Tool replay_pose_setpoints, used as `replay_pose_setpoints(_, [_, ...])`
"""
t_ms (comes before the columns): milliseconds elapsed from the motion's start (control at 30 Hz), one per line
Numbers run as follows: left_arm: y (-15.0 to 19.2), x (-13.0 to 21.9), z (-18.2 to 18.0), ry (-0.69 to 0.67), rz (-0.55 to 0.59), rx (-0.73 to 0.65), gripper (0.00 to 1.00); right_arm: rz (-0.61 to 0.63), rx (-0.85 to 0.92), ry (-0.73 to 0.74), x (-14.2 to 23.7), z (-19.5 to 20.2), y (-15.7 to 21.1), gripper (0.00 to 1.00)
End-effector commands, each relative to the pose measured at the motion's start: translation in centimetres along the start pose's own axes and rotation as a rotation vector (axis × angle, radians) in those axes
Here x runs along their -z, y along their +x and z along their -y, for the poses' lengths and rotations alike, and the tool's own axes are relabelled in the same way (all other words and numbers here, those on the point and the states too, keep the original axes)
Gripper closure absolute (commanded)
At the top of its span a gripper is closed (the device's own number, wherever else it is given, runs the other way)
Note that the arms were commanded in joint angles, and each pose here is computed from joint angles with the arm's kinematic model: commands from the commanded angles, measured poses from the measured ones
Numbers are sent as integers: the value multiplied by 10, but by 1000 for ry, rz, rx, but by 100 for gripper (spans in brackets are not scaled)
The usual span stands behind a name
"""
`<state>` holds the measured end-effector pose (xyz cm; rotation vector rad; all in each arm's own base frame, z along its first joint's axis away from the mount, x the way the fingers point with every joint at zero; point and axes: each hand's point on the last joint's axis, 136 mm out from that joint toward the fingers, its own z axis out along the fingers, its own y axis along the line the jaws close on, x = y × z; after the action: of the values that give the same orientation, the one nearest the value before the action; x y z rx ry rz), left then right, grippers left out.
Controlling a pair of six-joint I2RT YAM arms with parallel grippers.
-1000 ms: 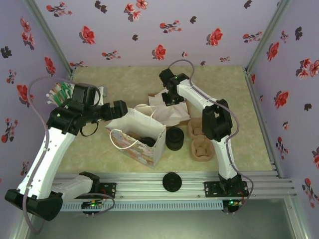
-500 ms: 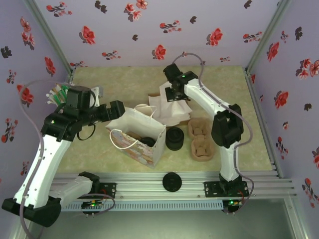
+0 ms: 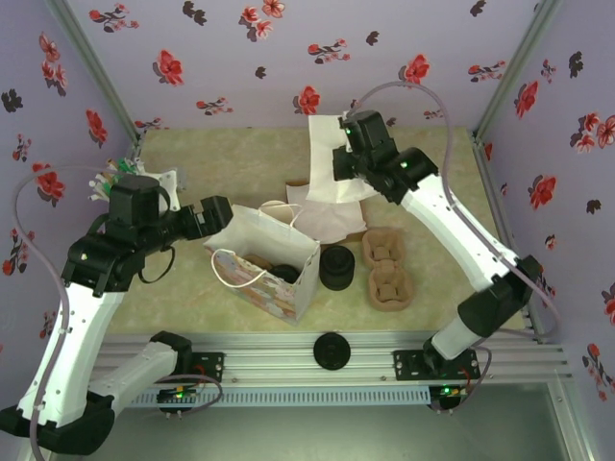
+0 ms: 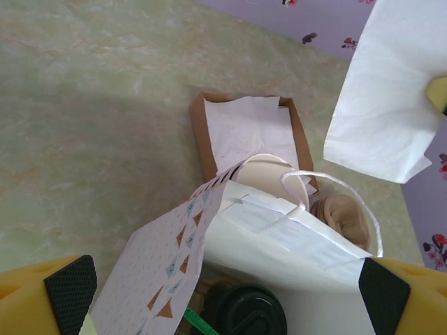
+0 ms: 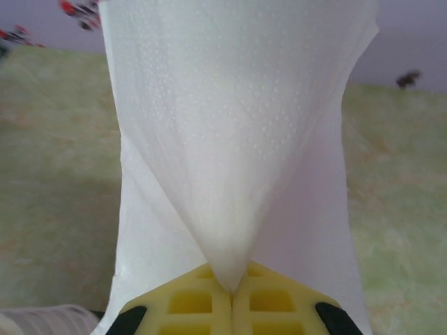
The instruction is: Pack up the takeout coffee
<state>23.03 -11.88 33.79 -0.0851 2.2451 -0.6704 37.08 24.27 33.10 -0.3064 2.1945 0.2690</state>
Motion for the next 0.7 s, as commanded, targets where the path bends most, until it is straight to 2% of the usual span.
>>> replay_pose_setpoints(0, [-14,14,25,110,54,12,5,134,113,25,41,-18,-20,100])
replay_pose_setpoints(100, [-15,22,37,160,59,11,16,211,185,17,73,-38,-28,100])
replay_pose_setpoints(167, [-16,27,45,189,66,9,28,259,228,1,93,-53,-32,100])
replay_pose_setpoints(267, [-15,32,54,229,63,6,40,302,294,-33,115,-74,-34,100])
replay_pose_setpoints(467, [-15,37,69,290,63,-3,53,305,380,-159,137,-117,-22,100])
replay_pose_setpoints(667, [-11,30,68,289,46,-1,56,251,384,-382,150,-162,1,100])
